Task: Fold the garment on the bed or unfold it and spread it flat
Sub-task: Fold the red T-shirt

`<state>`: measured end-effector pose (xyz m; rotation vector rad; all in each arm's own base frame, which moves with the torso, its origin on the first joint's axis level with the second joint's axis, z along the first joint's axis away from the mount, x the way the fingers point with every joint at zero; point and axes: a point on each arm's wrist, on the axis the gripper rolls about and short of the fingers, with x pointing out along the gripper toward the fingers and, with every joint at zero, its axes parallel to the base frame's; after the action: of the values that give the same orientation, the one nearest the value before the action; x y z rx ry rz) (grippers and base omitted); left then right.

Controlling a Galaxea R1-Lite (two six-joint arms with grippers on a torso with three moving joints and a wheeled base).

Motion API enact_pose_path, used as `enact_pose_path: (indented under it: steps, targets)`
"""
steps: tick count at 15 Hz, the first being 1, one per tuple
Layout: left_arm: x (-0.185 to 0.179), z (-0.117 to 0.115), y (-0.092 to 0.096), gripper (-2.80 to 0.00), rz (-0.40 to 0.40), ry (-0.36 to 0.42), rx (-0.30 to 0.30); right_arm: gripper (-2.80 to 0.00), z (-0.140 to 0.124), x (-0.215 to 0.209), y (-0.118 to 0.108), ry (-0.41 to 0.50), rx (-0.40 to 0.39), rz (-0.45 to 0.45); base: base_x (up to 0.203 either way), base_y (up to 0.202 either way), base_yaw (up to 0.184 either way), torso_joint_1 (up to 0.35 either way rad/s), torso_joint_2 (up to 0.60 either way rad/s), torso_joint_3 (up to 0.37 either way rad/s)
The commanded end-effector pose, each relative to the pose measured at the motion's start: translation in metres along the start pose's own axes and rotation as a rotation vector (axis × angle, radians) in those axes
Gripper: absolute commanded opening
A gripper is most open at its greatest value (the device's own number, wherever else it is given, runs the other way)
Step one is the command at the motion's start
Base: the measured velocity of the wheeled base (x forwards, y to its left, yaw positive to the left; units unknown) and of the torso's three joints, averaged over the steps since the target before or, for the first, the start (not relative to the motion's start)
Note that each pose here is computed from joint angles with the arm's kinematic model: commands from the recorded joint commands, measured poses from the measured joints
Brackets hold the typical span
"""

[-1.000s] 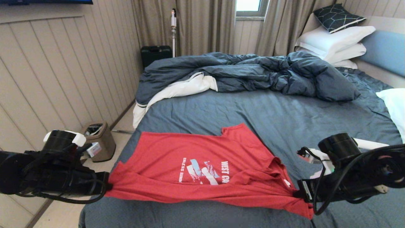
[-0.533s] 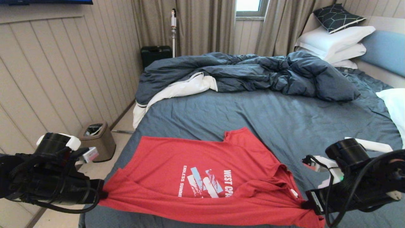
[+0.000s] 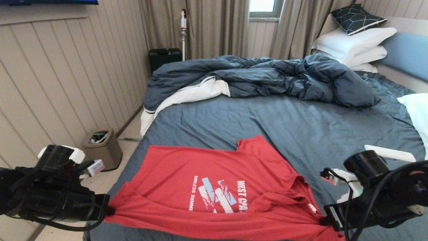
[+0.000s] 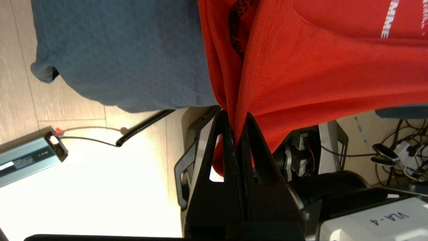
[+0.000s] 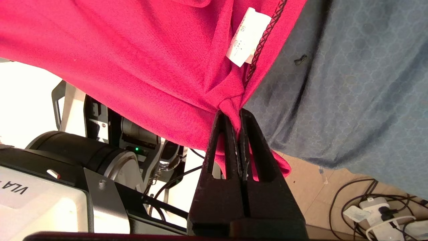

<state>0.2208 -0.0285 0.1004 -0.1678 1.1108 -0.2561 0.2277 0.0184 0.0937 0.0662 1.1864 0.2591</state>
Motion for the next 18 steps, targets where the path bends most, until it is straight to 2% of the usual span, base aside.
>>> enact_pose_path:
  steps: [1,5,8,11,14,18]
  targets:
    - [0.000,-0.002,0.000,0.00,-0.001,0.005,-0.001,0.00,-0.001,0.003,0.000,0.012,0.001,0.002,0.000,0.000,0.000,0.000,0.00,0.000]
    - [0.001,0.000,0.000,0.00,-0.002,-0.012,0.000,0.00,-0.002,0.003,-0.001,0.017,0.005,0.001,0.000,0.000,0.000,0.000,0.00,0.000]
    - [-0.003,0.007,0.002,0.00,-0.003,-0.071,-0.005,0.00,0.001,-0.002,-0.003,-0.012,0.013,-0.002,0.000,0.000,0.000,0.000,0.00,0.000]
    - [-0.009,0.019,0.005,0.00,0.002,-0.128,-0.012,0.00,0.015,-0.023,-0.010,-0.124,0.035,-0.019,0.000,0.000,0.000,0.000,0.00,0.000]
    - [-0.019,0.041,0.010,0.00,0.010,-0.211,-0.040,0.00,0.033,-0.038,-0.013,-0.210,0.045,-0.031,0.000,0.000,0.000,0.000,0.00,0.000]
    - [-0.019,0.066,0.016,0.00,-0.002,-0.258,-0.078,0.00,0.058,-0.044,-0.012,-0.274,0.063,-0.029,0.000,0.000,0.000,0.000,0.00,0.000]
